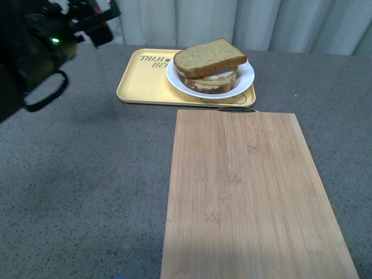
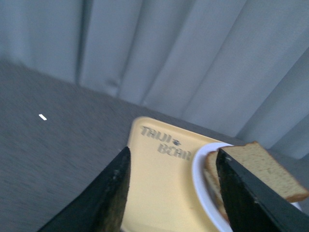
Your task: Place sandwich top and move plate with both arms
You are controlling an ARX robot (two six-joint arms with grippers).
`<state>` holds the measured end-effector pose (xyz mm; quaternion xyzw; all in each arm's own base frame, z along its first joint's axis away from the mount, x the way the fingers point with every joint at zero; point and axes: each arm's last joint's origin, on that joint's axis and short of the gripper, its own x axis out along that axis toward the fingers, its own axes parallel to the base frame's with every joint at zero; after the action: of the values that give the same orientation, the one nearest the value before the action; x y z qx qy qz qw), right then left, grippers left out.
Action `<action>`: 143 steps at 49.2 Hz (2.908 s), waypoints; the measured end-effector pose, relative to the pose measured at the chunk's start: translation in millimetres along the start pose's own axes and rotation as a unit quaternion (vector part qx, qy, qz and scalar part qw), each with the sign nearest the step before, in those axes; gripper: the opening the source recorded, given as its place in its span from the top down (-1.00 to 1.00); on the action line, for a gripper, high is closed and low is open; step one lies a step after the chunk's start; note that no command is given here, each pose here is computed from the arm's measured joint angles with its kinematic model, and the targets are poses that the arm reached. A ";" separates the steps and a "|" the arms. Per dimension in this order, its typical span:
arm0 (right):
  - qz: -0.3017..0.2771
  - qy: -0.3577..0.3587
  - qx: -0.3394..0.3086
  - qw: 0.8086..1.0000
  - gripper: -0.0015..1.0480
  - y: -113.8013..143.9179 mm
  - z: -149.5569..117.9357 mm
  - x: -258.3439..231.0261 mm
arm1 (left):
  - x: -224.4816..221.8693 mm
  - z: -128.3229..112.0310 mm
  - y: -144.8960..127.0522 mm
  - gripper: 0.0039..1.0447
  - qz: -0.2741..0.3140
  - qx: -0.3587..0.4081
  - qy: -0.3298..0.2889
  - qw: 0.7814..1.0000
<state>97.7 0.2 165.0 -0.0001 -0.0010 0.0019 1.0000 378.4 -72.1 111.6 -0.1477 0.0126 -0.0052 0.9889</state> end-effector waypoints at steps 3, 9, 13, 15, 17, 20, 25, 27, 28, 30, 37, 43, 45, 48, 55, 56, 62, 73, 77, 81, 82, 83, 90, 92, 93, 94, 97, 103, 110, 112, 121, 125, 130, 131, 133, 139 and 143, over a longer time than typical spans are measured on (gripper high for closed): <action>0.000 0.000 0.000 1.000 -0.82 0.0 0.0 0.0 | -23.2 17.9 6.5 0.24 0.000 0.067 -0.020 0.998; 0.000 0.000 0.000 1.000 -0.82 0.0 0.0 0.0 | -52.9 28.7 17.2 0.60 0.002 0.112 -0.022 0.993; 0.000 0.000 0.000 1.000 -0.82 0.0 0.0 0.0 | -73.6 29.1 25.2 0.83 0.006 0.126 -0.010 0.992; 0.000 0.000 0.000 1.000 -0.82 0.0 0.0 0.0 | -80.4 30.1 27.4 0.93 0.007 0.130 -0.007 0.992; 0.000 0.000 0.000 1.000 -0.82 0.0 0.0 0.0 | -89.1 29.6 29.8 0.93 0.007 0.134 -0.001 0.991; 0.000 0.000 0.000 1.000 -0.82 0.0 0.0 0.0 | -100.6 32.4 32.2 0.93 0.006 0.136 -0.001 0.991; 0.000 0.000 0.000 1.000 -0.82 0.0 0.0 0.0 | -118.5 39.0 34.6 0.93 0.001 0.139 -0.006 0.990; 0.000 0.000 0.000 1.000 -0.82 0.0 0.0 0.0 | -124.2 40.7 35.9 0.93 0.001 0.139 -0.008 0.990; 0.000 0.000 0.000 1.000 -0.82 0.0 0.0 0.0 | -128.0 41.8 36.8 0.93 0.002 0.139 -0.008 0.990; 0.000 0.000 0.000 1.000 -0.82 0.0 0.0 0.0 | -133.5 42.9 38.2 0.93 0.004 0.140 -0.008 0.990; 0.000 0.000 0.000 1.000 -0.82 0.0 0.0 0.0 | -154.0 46.7 42.9 0.93 0.006 0.141 -0.005 0.990; 0.000 0.000 0.000 1.000 -0.82 0.0 0.0 0.0 | -168.8 49.5 45.1 0.93 0.006 0.141 -0.005 0.990; 0.000 0.000 0.000 1.000 -0.82 0.0 0.0 0.0 | -173.8 51.8 47.6 0.93 0.001 0.142 -0.003 0.990; 0.000 0.000 0.000 1.000 -0.82 0.0 0.0 0.0 | -179.2 55.9 50.7 0.93 -0.002 0.144 0.006 0.990; 0.000 0.000 0.000 1.000 -0.82 0.0 0.0 0.0 | -195.0 64.5 52.6 0.93 0.007 0.144 -0.008 0.990; 0.000 0.000 0.000 1.000 -0.82 0.0 -0.1 0.0 | -196.1 64.6 52.5 0.93 0.007 0.144 -0.008 0.990; 0.000 0.000 0.000 1.000 -0.82 0.0 0.0 0.0 | -206.2 63.2 52.8 0.93 0.007 0.144 -0.004 0.990; 0.000 0.000 0.000 1.000 -0.82 0.0 -0.1 0.0 | -221.0 63.9 52.3 0.93 0.006 0.144 -0.007 0.990; 0.000 0.000 0.000 1.000 -0.82 0.0 0.0 0.0 | -225.5 63.7 52.4 0.93 0.006 0.144 -0.006 0.990; 0.000 0.000 0.000 1.000 -0.82 0.0 -0.1 0.0 | -231.5 63.6 52.3 0.93 0.006 0.144 -0.006 0.990; 0.000 0.000 0.000 1.000 -0.82 0.0 0.0 0.0 | -232.7 63.7 52.3 0.93 0.006 0.144 -0.006 0.990; 0.000 0.000 0.000 1.000 -0.82 0.0 0.0 0.0 | -234.4 64.4 52.0 0.93 0.006 0.144 -0.007 0.990; 0.000 0.000 0.000 1.000 -0.82 0.0 0.0 0.0 | -241.3 68.1 50.8 0.93 0.005 0.144 -0.014 0.989; 0.000 0.000 0.000 1.000 -0.82 0.0 0.0 0.0 | -243.4 69.0 50.5 0.93 0.005 0.144 -0.016 0.989; 0.000 0.000 0.000 1.000 -0.82 0.0 0.0 0.0 | -245.0 69.6 50.3 0.93 0.005 0.144 -0.017 0.989; 0.000 0.000 0.000 1.000 -0.82 0.0 0.0 0.0 | -245.7 69.8 50.2 0.93 0.005 0.144 -0.017 0.989; 0.000 0.000 0.000 1.000 -0.82 0.0 0.0 0.0 | -247.8 70.4 50.0 0.93 0.004 0.144 -0.018 0.989; 0.000 0.000 0.000 1.000 -0.82 0.0 0.0 0.0 | -251.6 71.5 49.6 0.93 0.004 0.144 -0.020 0.989; 0.000 0.000 0.000 1.000 -0.82 0.0 0.0 0.0 | -256.0 72.3 49.4 0.93 0.004 0.144 -0.022 0.989; 0.000 0.000 0.000 1.000 -0.82 0.0 0.0 0.0 | -257.2 72.5 49.3 0.93 0.004 0.144 -0.022 0.989; 0.000 0.000 0.000 1.000 -0.82 0.0 0.0 0.0 | -261.8 72.8 49.1 0.93 0.004 0.144 -0.023 0.989; 0.000 0.000 0.000 1.000 -0.82 0.0 0.0 0.0 | -263.6 72.9 49.1 0.93 0.004 0.144 -0.023 0.989; 0.000 0.000 0.000 1.000 -0.82 0.0 0.0 0.0 | -266.5 72.9 49.0 0.93 0.003 0.144 -0.024 0.989; 0.000 0.000 0.000 1.000 -0.82 0.0 0.0 0.0 | -266.9 72.8 49.1 0.93 0.003 0.144 -0.024 0.989; 0.000 0.000 0.000 1.000 -0.82 0.0 -0.1 0.0 | -267.9 72.7 49.1 0.93 0.004 0.144 -0.023 0.989; 0.000 0.000 0.000 1.000 -0.82 0.0 0.0 0.0 | -270.7 72.4 49.1 0.93 0.004 0.144 -0.023 0.989; 0.000 0.000 0.000 1.000 -0.82 0.0 0.0 0.0 | -272.3 72.3 49.2 0.93 0.003 0.144 -0.024 0.989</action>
<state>97.7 0.2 165.0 -0.0003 -0.0010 0.0019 1.0000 108.5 -0.2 172.7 -0.0039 -0.0112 0.0000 0.9999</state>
